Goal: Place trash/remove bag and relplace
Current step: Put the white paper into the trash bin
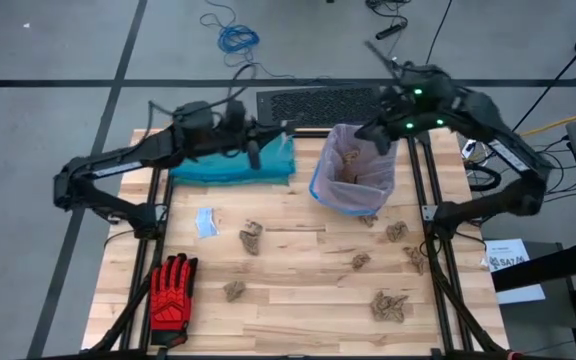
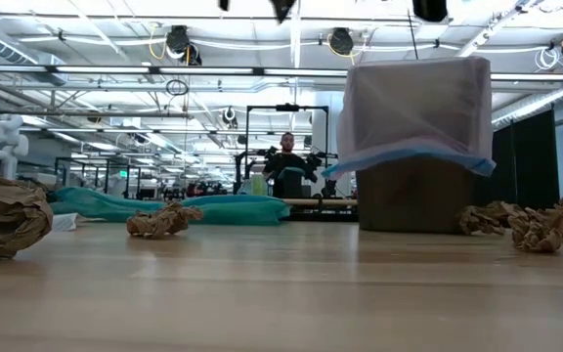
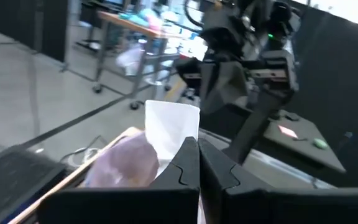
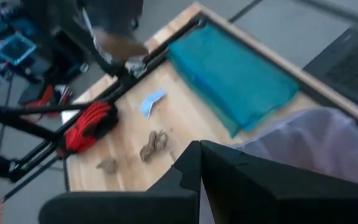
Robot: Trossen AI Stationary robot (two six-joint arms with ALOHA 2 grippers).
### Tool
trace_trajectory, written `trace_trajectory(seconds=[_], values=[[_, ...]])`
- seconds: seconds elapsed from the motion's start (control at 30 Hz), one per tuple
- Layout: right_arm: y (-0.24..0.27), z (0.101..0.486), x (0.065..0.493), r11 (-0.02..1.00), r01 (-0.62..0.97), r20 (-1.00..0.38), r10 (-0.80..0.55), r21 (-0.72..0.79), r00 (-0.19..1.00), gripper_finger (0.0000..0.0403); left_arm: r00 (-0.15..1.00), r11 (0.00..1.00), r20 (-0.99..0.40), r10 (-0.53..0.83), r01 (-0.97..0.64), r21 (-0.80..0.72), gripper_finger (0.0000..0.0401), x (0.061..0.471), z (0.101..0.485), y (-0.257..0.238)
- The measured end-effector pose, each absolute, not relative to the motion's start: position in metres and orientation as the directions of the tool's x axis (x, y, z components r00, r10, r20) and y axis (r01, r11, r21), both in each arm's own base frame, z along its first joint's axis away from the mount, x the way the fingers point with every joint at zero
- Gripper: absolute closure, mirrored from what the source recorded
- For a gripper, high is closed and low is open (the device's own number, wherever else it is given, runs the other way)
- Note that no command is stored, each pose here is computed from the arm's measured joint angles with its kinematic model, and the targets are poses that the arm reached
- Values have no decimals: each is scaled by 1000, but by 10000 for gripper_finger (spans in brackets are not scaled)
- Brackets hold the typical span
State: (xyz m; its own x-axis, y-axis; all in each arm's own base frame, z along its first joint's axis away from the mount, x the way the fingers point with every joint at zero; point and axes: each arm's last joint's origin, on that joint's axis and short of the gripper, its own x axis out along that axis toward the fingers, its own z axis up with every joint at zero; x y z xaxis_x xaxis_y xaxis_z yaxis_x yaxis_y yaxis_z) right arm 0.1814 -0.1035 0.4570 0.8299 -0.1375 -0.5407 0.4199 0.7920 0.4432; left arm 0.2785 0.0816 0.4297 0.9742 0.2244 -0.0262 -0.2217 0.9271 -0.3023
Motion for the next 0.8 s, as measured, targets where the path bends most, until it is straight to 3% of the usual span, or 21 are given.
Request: trace_trajectory(seconds=[0.4, 0.8], values=[[-79, 480, 136, 790, 460, -439, -274, 404, 856, 403, 1000, 961, -6, -19, 17, -277, 401, 378, 442, 105], [-76, 481, 133, 795, 456, -429, -278, 399, 860, 403, 987, 944, -132, -95, 47, -325, 396, 433, 379, 113]])
